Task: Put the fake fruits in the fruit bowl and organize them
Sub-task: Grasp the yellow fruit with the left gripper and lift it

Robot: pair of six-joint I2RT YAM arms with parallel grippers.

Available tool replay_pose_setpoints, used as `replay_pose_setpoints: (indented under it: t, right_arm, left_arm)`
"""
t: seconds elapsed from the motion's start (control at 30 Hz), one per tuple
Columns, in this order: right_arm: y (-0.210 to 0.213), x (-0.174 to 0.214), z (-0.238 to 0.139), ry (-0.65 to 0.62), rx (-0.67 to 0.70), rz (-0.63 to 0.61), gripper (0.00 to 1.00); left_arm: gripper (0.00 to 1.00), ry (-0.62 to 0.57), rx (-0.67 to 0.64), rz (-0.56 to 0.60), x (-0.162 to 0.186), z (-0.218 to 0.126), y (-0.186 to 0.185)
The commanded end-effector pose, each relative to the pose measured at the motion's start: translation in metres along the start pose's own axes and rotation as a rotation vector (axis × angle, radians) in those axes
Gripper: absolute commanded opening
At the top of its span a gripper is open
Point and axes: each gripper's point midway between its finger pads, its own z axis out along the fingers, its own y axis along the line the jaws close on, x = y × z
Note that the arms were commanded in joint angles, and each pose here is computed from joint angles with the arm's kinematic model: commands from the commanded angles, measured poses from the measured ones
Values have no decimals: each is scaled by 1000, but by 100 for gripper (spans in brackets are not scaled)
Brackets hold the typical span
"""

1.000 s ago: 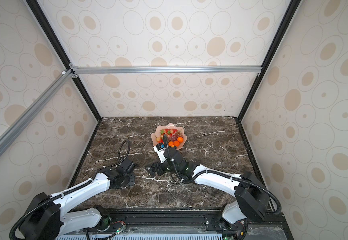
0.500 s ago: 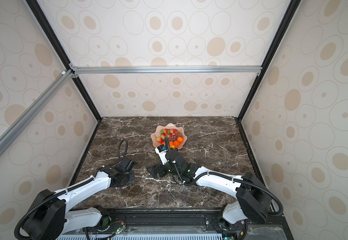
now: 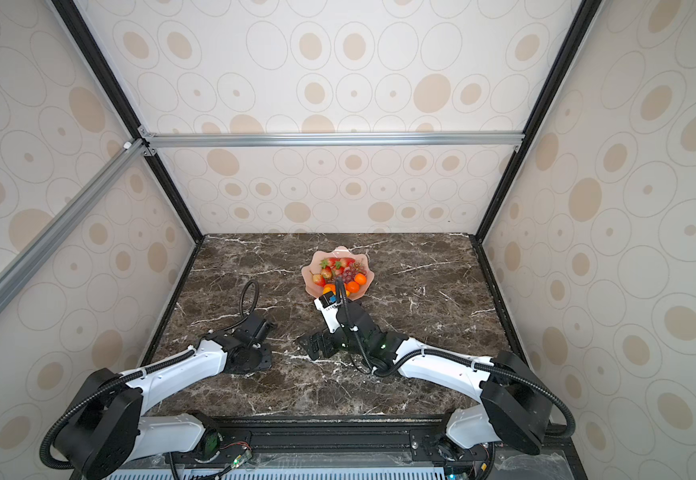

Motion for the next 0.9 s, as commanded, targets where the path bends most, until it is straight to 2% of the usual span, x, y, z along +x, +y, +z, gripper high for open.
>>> replay_pose_setpoints:
  t: [0.0,0.87]
  right_arm:
    - [3,-6,-6,-39,0,-14,99]
    - [-2,-5,-6,-41,22,-18,99]
  left_arm:
    - [44,21,-3,16,2,3,1]
    - [32,26,-11,28,3,5,0]
